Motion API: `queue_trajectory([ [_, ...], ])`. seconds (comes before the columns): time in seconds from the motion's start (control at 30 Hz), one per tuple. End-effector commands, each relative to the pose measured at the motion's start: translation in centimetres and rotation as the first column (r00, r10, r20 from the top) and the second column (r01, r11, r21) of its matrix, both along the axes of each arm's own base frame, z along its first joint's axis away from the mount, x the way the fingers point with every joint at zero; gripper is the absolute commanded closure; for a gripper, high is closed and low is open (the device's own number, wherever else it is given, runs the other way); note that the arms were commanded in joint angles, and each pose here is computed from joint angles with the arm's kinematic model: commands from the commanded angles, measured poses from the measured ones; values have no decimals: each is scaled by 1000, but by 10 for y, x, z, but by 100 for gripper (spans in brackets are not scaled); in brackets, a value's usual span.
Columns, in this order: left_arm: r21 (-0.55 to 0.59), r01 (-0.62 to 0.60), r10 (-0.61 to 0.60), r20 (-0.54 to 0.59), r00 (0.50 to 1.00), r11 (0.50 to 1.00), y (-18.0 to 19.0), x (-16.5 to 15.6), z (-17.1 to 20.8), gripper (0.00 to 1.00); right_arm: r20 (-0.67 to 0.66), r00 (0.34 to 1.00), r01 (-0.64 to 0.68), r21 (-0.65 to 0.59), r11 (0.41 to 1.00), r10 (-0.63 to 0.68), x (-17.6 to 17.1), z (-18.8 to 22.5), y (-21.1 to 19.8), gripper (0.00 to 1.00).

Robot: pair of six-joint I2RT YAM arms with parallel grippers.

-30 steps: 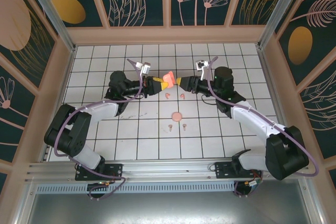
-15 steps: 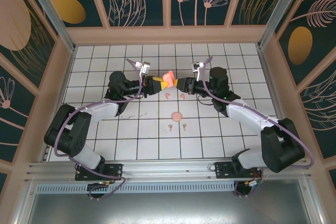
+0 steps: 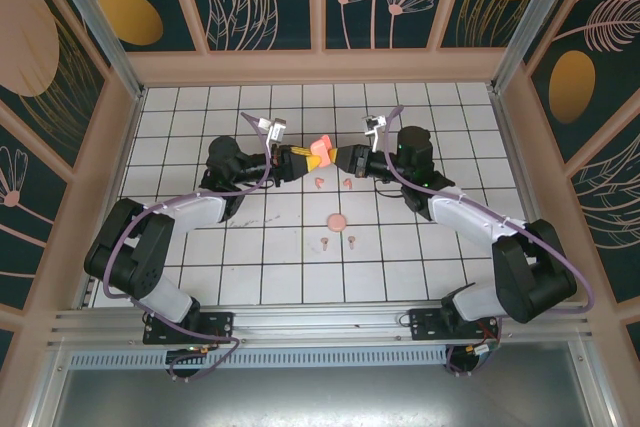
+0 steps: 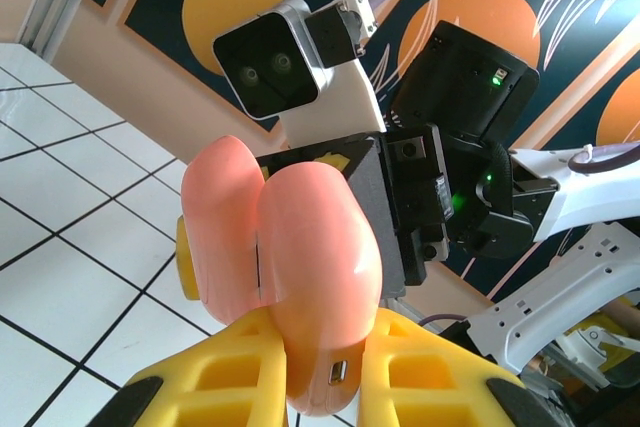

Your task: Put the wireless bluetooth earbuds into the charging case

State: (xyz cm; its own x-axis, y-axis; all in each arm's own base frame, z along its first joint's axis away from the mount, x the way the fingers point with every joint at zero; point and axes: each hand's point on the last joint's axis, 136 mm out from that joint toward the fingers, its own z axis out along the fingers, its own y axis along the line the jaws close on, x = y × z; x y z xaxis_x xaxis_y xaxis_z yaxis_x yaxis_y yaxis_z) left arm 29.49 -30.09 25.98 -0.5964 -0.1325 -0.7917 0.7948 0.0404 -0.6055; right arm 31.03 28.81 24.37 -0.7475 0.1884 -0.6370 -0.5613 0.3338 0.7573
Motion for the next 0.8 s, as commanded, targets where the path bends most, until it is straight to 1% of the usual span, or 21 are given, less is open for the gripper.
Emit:
queue_trajectory([
  [0.0, -23, 12, -11, 37, 999, 1000, -3, -5, 6, 100, 68, 997, -48, 47, 998, 44, -3, 24, 8, 79],
  [0.17, -17, 3, -3, 19, 1000, 1000, -4, -3, 1, 100, 69, 997, -41, 44, 998, 38, -2, 25, 7, 96],
  [0.2, -15, -6, 7, 9, 1000, 1000, -4, -1, -3, 96, 69, 997, -36, 39, 999, 33, -1, 25, 7, 99],
  [0.23, -13, -16, 16, 0, 1000, 1000, -4, 0, -5, 90, 66, 998, -26, 31, 999, 24, 1, 24, 6, 100],
  [0.33, -2, -53, 53, -25, 998, 999, -3, 7, -13, 69, 58, 998, 10, -7, 1000, -9, 7, 19, 2, 100],
  [0.43, 48, -102, 103, -31, 994, 994, -2, 17, -22, 57, 42, 997, 65, -62, 996, -63, 17, 10, -9, 100],
  [0.6, 169, -139, 140, 6, 990, 976, 1, 28, -29, 47, 61, 985, 168, -201, 965, -159, 32, -4, -37, 100],
  [0.67, 215, -125, 124, 18, 992, 969, 1, 28, -31, 43, 91, 980, 197, -264, 944, -179, 36, -8, -46, 100],
  [0.77, 278, -80, 75, 28, 997, 957, -1, 28, -33, 41, 140, 972, 225, -356, 907, -187, 43, -14, -58, 100],
])
